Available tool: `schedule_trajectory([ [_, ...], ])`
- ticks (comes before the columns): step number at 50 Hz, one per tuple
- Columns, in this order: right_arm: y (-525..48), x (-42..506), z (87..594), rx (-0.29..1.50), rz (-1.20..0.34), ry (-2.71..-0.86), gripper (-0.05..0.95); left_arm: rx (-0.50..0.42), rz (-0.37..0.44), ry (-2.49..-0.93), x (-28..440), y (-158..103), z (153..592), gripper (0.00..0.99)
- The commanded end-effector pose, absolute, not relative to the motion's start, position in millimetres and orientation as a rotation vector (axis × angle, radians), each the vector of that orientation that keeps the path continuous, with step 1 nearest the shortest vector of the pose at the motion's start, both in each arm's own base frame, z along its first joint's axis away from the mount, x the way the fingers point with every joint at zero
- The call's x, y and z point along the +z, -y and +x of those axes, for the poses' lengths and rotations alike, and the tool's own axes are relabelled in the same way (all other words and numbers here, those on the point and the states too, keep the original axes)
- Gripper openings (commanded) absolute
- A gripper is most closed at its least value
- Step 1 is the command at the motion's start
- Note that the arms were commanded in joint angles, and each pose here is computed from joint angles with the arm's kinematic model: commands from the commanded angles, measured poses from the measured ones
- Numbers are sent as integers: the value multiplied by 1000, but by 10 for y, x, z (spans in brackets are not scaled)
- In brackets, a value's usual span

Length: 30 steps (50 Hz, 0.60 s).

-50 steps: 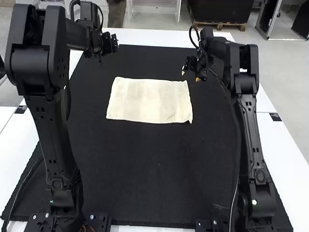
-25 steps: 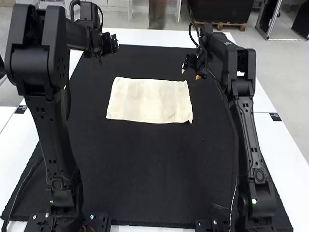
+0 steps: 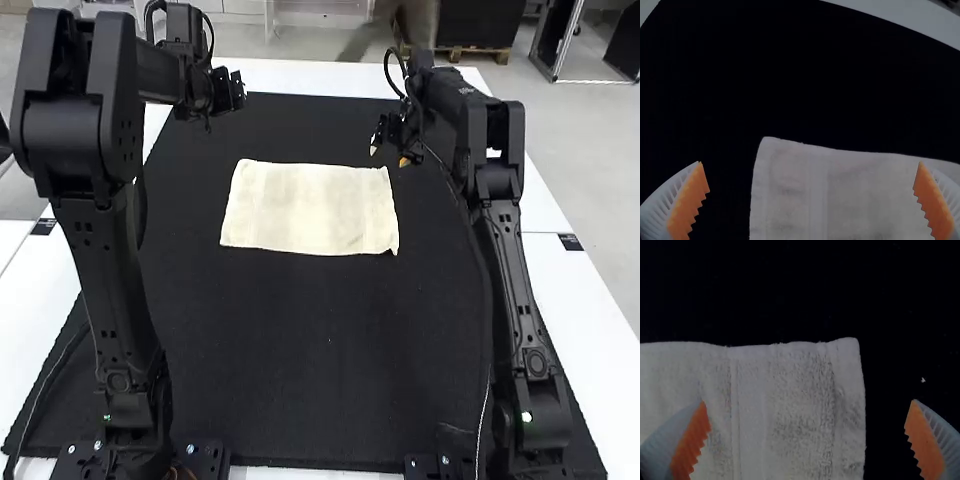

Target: Fold the towel.

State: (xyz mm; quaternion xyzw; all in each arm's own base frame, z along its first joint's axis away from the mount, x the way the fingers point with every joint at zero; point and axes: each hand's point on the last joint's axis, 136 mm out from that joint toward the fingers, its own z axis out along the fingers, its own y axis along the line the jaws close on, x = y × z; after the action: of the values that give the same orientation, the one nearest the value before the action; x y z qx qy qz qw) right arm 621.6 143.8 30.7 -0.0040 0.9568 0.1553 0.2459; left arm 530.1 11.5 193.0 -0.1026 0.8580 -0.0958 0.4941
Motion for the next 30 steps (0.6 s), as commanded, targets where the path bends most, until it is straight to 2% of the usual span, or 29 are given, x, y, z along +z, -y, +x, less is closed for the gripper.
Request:
schedule_trajectory([
  [1,-1543,205,6211,440,-38,-2619,908,-248,-227,-2063,2002,-56,5360,969],
  [30,-1624,145,6232,457,-30,-2618,908,-248,-228,-2066,1957,-56,5372,969],
])
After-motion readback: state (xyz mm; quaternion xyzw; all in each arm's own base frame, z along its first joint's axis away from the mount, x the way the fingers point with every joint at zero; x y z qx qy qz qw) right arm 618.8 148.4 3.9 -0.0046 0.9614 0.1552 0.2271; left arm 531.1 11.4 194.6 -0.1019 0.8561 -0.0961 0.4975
